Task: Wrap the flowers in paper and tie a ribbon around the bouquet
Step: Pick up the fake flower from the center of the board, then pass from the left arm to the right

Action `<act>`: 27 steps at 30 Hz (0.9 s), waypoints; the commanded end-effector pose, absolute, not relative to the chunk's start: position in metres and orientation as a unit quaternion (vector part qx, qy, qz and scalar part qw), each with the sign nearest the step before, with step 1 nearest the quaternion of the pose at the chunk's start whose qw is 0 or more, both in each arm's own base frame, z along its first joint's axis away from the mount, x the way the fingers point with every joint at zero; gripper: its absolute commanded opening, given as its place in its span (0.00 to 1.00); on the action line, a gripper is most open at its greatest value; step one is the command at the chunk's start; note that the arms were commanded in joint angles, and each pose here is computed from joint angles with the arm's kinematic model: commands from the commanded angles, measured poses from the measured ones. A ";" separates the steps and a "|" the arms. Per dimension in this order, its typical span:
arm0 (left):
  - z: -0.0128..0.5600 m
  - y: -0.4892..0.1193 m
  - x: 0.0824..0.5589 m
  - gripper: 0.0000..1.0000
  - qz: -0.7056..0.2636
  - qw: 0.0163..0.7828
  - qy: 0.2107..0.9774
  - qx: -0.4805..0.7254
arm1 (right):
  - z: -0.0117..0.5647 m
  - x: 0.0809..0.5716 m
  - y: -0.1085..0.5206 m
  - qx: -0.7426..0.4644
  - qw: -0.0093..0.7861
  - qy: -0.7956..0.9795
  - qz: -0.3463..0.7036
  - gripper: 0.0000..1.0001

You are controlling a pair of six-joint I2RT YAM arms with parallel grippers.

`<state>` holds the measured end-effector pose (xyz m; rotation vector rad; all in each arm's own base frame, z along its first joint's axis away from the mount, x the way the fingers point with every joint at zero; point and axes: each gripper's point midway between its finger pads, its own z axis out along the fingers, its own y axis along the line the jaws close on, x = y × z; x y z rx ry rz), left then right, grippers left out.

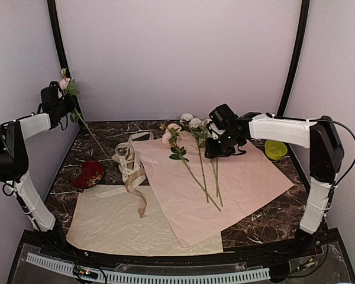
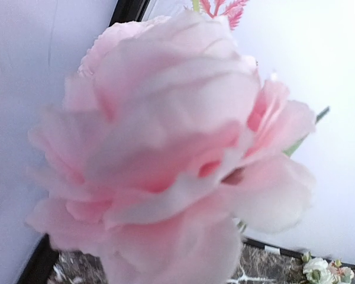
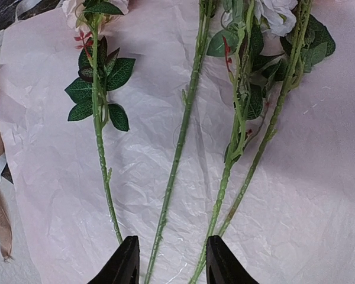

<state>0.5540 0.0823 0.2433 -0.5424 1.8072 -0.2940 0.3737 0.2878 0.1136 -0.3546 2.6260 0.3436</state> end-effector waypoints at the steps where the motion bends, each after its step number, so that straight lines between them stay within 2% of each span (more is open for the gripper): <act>1: 0.377 0.061 0.519 0.00 -0.026 0.729 0.674 -0.115 | 0.138 0.371 0.296 -0.145 0.257 0.945 0.142 0.39; 4: 0.436 0.013 0.477 0.00 0.053 0.793 0.606 -0.030 | 0.151 0.366 0.307 -0.170 0.272 0.933 0.160 0.39; 6: 0.463 -0.021 0.456 0.00 0.034 0.806 0.590 0.006 | 0.166 0.359 0.322 -0.197 0.286 0.918 0.190 0.39; 12: 0.503 -0.113 0.402 0.00 -0.213 0.777 0.590 0.045 | 0.260 0.312 0.385 -0.289 0.346 0.801 0.394 0.42; 17: 0.493 -0.177 0.367 0.00 -0.434 0.699 0.566 0.055 | 0.340 0.275 0.406 -0.303 0.367 0.680 0.557 0.44; 20: 0.483 -0.222 0.348 0.00 -0.491 0.661 0.561 0.089 | 0.371 0.252 0.418 -0.326 0.377 0.625 0.601 0.50; 24: 0.475 -0.266 0.324 0.00 -0.542 0.625 0.547 0.127 | 0.375 0.237 0.440 -0.346 0.384 0.622 0.588 0.65; 27: 0.468 -0.287 0.314 0.00 -0.562 0.600 0.550 0.143 | 0.359 0.236 0.448 -0.344 0.379 0.628 0.586 0.70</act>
